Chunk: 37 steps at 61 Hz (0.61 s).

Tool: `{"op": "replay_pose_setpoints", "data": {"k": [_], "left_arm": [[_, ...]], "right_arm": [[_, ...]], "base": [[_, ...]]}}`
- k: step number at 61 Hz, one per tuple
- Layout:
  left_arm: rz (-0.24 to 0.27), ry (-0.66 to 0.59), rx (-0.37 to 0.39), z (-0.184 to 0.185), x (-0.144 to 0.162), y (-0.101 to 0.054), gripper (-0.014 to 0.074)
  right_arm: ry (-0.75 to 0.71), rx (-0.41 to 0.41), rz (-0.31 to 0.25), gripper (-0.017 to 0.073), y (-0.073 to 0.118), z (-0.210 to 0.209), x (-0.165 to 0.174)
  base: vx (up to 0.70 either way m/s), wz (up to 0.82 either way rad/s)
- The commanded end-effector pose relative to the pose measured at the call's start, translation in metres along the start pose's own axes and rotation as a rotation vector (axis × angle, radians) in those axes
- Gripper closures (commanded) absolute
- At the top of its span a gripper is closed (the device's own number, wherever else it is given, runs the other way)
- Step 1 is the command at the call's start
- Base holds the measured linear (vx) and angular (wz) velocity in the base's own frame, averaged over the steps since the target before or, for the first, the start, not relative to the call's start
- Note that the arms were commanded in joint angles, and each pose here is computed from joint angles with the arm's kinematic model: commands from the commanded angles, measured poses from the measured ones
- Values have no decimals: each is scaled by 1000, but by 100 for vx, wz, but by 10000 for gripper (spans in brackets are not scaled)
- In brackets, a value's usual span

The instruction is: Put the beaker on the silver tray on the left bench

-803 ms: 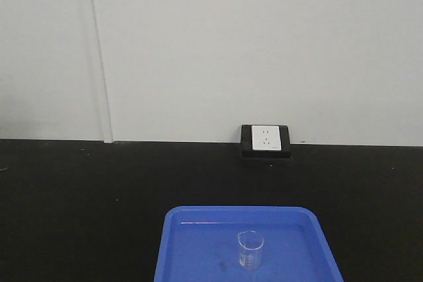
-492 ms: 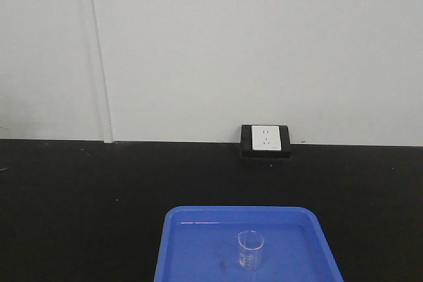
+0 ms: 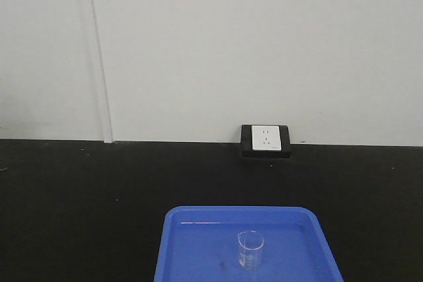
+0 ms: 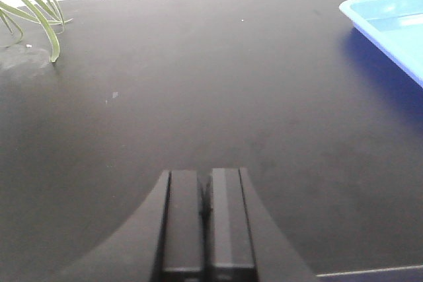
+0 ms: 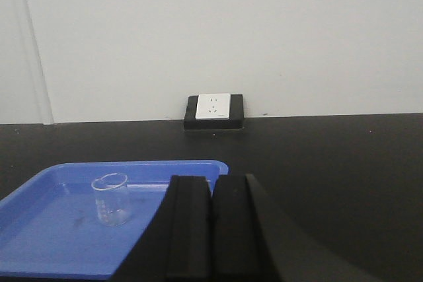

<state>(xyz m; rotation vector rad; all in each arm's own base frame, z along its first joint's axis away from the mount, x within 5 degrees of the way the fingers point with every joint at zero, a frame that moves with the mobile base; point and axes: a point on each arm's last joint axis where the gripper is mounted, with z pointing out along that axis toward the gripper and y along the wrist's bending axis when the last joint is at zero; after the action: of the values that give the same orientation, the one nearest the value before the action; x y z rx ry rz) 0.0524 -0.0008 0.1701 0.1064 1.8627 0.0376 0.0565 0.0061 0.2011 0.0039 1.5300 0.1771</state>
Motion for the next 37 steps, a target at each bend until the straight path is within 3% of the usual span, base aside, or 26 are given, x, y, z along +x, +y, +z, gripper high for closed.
{"op": "replay_pose_setpoints", "data": {"k": [1, 18, 37], "left_arm": [[-2, -68, 7, 2, -1, -1, 592], [-2, -68, 7, 2, -1, -1, 592], [-2, -68, 7, 2, -1, -1, 592]], "right_arm": [[-115, -22, -10, 571, 2, -1, -9], [-256, -49, -10, 571, 4, -4, -21], [-144, -27, -10, 571, 2, -2, -11]], "base": [[0, 0], [0, 0], [0, 0]]}}
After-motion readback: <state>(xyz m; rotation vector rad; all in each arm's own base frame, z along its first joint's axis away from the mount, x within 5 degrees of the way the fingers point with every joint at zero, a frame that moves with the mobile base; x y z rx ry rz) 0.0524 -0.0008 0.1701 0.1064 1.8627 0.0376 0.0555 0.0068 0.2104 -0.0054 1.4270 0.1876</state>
